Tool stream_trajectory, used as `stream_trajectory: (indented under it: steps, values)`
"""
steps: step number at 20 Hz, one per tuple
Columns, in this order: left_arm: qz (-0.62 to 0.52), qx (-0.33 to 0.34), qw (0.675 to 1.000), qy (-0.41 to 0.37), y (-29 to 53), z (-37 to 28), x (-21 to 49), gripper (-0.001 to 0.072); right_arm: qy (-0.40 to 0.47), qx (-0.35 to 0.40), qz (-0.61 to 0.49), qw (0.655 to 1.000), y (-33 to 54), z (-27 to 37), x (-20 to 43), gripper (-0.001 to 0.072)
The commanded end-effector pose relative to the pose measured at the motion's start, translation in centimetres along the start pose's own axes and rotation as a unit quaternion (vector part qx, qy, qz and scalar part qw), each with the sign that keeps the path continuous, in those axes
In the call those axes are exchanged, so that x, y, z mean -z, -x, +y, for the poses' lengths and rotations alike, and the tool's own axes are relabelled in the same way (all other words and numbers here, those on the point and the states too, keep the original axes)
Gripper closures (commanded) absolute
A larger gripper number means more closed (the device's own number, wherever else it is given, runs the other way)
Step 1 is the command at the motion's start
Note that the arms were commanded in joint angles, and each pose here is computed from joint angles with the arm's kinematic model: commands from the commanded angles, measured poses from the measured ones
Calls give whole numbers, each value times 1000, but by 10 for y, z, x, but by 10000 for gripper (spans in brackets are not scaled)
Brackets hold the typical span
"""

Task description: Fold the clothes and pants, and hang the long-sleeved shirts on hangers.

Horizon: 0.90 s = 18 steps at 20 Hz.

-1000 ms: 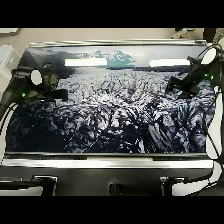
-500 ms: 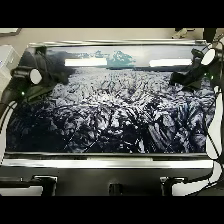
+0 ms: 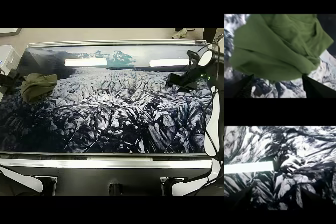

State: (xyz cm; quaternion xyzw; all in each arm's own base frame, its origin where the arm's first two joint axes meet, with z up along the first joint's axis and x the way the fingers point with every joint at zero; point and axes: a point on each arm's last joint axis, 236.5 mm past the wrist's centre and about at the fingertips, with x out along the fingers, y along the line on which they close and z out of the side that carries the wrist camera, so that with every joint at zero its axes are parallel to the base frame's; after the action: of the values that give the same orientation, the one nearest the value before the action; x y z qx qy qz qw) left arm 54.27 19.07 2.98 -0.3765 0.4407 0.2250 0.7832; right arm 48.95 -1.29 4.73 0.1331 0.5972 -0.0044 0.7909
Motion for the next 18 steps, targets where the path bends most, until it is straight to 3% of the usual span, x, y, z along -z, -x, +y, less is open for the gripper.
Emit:
stream_trajectory:
  steps: [1, 4, 11, 12, 13, 14, 18]
  values:
    - [6, 15, 999, 28, -24, 21, -13, -10, 8, -32, 23, 999, -3, 15, 10, 46]
    - [25, 12, 999, 38, -65, 28, -2, -10, 9, -32, 36, 999, -3, 15, 16, 47]
    - [42, 96, 993, 52, -119, 4, 11, -5, 8, -34, 52, 998, -2, 16, 24, 49]
    - [50, 101, 992, 50, -122, 2, 15, 155, 7, -36, 54, 998, -2, 16, 25, 49]
    - [55, 105, 992, 42, -120, 0, 18, 500, 7, -38, 59, 998, -1, 17, 27, 49]
    - [59, 120, 991, 22, -115, -8, 20, 686, 7, -41, 65, 997, -1, 19, 30, 49]
    - [-1, 182, 980, -78, -45, -69, -2, 685, 12, -40, 73, 996, 4, 19, 35, 50]
